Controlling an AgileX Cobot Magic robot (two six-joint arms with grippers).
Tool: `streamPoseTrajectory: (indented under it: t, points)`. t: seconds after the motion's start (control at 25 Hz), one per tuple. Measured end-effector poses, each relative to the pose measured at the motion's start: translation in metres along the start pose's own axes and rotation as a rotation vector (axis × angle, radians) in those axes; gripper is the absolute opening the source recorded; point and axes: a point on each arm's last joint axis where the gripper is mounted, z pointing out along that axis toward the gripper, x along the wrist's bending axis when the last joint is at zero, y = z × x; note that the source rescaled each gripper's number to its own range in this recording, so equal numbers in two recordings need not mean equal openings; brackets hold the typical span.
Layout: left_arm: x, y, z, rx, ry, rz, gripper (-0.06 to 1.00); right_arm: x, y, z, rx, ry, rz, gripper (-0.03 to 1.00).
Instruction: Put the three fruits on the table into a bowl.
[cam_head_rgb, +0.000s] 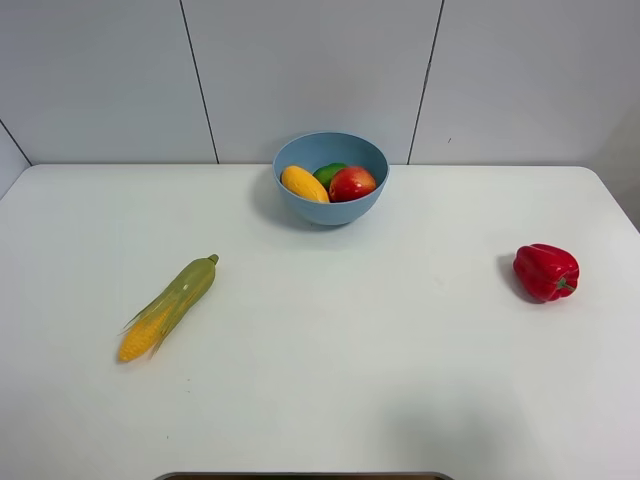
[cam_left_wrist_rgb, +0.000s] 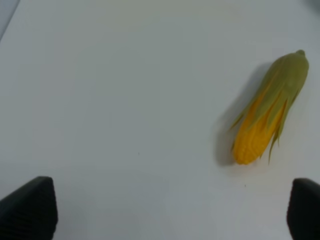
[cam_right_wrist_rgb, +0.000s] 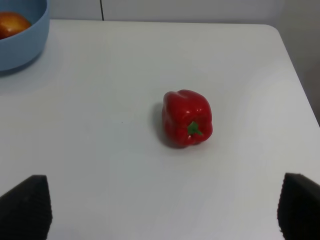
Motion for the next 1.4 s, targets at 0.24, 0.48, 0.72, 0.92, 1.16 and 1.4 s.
streamPoseTrajectory:
  t: [0.24,0.48,0.72,0.92,1.16,1.4]
  points:
    - [0.0000,-0.0037,0.0031,0.020,0.001,-0.010,0.84,0.0000,0.0000,0.0000,0.000,0.000,0.000,0.91]
    - [0.0000,-0.0041,0.0035,0.022,0.002,-0.013,0.84,0.0000,0.0000,0.0000,0.000,0.000,0.000,0.91]
    - [0.0000,-0.0041,0.0035,0.022,0.002,-0.014,0.84,0.0000,0.0000,0.0000,0.000,0.000,0.000,0.91]
    - [0.0000,-0.0041,0.0035,0.022,0.002,-0.016,0.84,0.0000,0.0000,0.0000,0.000,0.000,0.000,0.91]
    - [0.0000,-0.0041,0.0035,0.022,0.002,-0.016,0.84,0.0000,0.0000,0.0000,0.000,0.000,0.000,0.91]
    - [0.0000,-0.0041,0.0035,0.022,0.002,-0.016,0.84,0.0000,0.0000,0.0000,0.000,0.000,0.000,0.91]
